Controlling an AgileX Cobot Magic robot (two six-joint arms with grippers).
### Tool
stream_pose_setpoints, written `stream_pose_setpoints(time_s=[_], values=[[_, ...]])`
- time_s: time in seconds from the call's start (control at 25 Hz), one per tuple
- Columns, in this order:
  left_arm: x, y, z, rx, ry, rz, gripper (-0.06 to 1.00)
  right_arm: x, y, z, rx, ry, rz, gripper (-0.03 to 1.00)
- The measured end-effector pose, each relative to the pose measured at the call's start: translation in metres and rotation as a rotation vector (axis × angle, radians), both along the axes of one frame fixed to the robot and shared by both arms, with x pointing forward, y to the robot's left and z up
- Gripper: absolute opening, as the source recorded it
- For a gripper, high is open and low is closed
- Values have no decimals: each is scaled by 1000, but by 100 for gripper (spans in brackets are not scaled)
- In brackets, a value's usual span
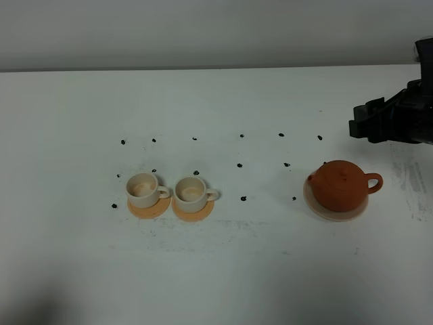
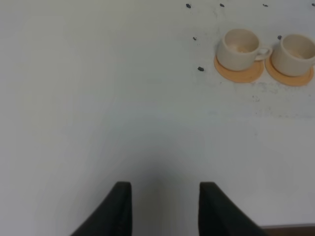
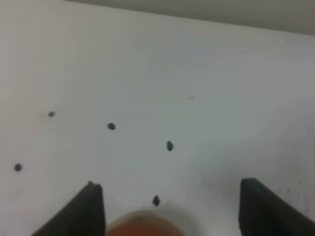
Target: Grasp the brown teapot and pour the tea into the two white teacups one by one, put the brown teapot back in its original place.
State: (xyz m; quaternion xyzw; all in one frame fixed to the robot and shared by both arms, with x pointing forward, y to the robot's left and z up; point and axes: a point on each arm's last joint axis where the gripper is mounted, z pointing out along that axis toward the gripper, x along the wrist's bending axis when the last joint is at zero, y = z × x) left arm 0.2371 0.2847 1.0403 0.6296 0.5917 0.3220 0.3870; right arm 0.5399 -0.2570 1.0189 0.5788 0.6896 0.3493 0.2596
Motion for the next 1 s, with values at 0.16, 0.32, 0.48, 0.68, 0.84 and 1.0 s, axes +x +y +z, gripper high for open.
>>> stream_pose_setpoints(time_s=[0.16, 0.32, 0.48, 0.68, 0.84, 1.0], values=[[0, 0, 0, 0, 0, 0, 31, 11, -1, -4, -12, -14, -18, 56], [0, 0, 0, 0, 0, 0, 31, 17, -5, -9, -13, -27, -57, 56], [0, 0, 0, 0, 0, 0, 31, 27, -13, -18, -16, -9, -89, 56], [0, 0, 0, 0, 0, 0, 31, 38, -25, -29, -10, 36, -122, 56], [0, 0, 0, 0, 0, 0, 31, 41, -27, -33, 1, 54, -135, 56], [0, 0, 0, 0, 0, 0, 31, 41, -32, -31, 40, 114, -129, 56]])
